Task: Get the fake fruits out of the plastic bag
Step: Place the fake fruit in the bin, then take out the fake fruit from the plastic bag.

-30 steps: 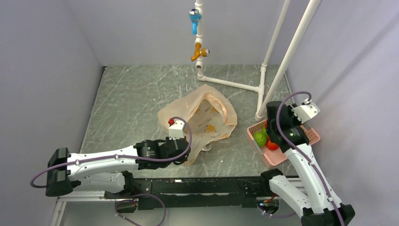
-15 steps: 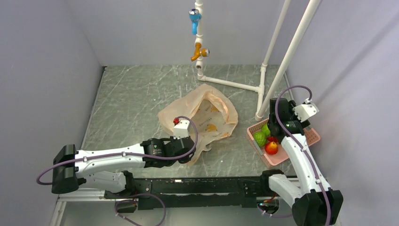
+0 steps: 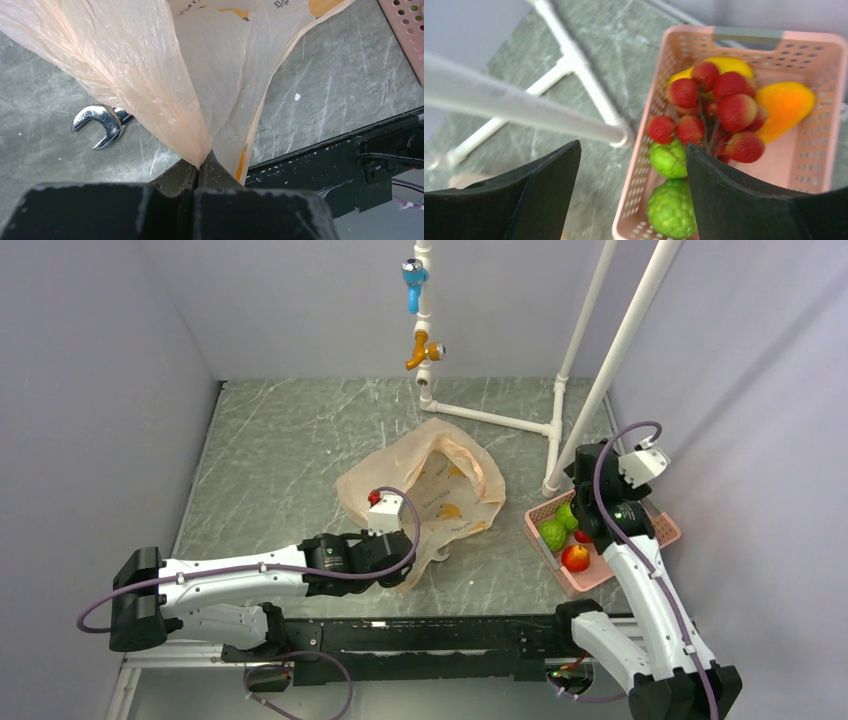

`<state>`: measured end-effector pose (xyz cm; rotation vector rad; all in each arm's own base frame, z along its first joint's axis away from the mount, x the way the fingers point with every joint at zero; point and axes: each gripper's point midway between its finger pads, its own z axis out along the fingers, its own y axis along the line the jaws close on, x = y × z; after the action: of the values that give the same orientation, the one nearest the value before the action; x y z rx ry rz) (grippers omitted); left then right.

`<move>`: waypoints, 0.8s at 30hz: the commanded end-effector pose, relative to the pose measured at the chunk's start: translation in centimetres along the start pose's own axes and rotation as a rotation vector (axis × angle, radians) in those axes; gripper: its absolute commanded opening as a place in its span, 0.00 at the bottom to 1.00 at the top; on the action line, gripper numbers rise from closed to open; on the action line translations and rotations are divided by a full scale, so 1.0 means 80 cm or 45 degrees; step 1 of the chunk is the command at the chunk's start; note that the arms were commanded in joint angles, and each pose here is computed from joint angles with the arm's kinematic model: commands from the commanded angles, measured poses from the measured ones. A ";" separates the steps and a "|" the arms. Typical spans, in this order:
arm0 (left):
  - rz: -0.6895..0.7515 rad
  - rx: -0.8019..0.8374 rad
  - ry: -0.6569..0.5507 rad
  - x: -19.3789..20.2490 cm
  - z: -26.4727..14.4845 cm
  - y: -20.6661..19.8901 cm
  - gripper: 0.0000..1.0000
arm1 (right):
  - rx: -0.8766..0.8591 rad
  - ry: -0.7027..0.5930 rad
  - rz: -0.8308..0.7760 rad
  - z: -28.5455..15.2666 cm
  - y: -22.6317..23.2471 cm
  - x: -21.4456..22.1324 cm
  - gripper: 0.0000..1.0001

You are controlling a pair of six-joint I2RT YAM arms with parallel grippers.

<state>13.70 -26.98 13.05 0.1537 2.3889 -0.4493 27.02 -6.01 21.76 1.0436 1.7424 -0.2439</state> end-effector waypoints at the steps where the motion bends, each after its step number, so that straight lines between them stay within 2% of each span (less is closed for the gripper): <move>1: -0.016 0.015 -0.012 -0.006 -0.007 -0.001 0.00 | -0.290 0.061 -0.023 -0.030 0.046 0.006 0.78; 5: -0.034 -0.005 -0.018 -0.006 -0.011 0.008 0.00 | -0.545 0.121 -0.136 -0.063 0.076 0.040 0.76; 10: -0.080 0.003 -0.037 -0.004 -0.013 0.016 0.00 | -0.764 0.255 -0.304 -0.111 0.122 0.087 0.76; 17: -0.063 -0.072 -0.021 0.002 -0.013 0.032 0.00 | -1.447 0.347 -0.439 -0.239 0.199 0.157 0.69; 21: -0.052 -0.110 0.004 0.010 -0.012 0.042 0.00 | -1.639 0.439 -0.530 -0.283 0.225 0.201 0.69; 24: -0.045 -0.136 0.042 0.022 -0.011 0.052 0.00 | -1.697 0.519 -0.596 -0.296 0.236 0.239 0.69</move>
<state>13.02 -24.10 12.30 0.0970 2.4214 -0.3922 23.96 24.93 20.52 -0.1736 1.9875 0.6610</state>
